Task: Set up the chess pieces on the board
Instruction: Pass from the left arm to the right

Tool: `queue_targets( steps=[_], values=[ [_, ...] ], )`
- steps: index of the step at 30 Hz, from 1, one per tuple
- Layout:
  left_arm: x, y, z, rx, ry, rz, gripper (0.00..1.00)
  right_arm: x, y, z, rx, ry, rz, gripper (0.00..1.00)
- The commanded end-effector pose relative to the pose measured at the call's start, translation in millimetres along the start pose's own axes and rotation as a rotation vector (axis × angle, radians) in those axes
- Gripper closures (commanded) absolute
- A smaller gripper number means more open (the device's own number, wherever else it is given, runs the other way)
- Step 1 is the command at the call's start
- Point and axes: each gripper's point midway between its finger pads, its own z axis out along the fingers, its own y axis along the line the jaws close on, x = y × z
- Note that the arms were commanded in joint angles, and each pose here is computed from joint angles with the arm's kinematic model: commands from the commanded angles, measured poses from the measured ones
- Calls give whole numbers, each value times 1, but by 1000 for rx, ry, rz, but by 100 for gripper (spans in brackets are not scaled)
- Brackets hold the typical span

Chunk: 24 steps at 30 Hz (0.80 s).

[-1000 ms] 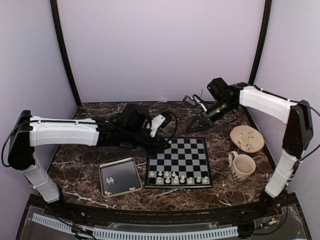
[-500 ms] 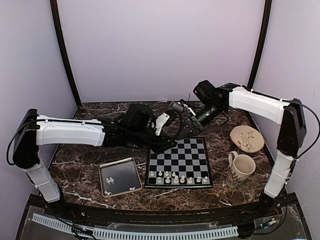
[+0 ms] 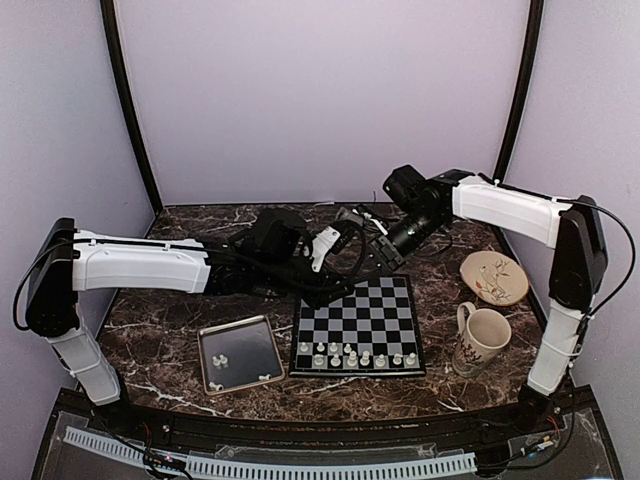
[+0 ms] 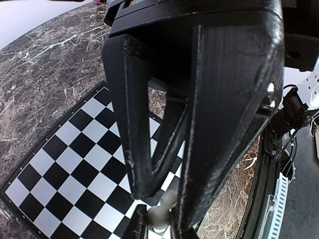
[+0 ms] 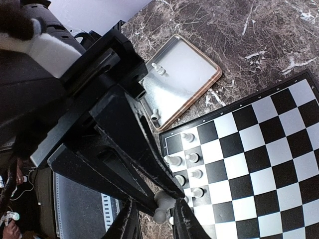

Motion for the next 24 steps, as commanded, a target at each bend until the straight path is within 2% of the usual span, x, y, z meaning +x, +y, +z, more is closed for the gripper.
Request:
queue_targets(
  steps=[1, 13, 19, 24],
  values=[
    [-15, -8, -6, 15, -41, 17, 89, 0, -1, 4, -7, 2, 5, 75],
    [-19, -7, -9, 5, -57, 19, 89, 2, -3, 6, 2, 7, 8, 85],
    [-19, -7, -9, 7, -66, 17, 89, 6, -8, 9, 8, 12, 17, 86],
    [-19, -7, -9, 4, -69, 13, 89, 6, -8, 9, 8, 12, 17, 93]
  ],
)
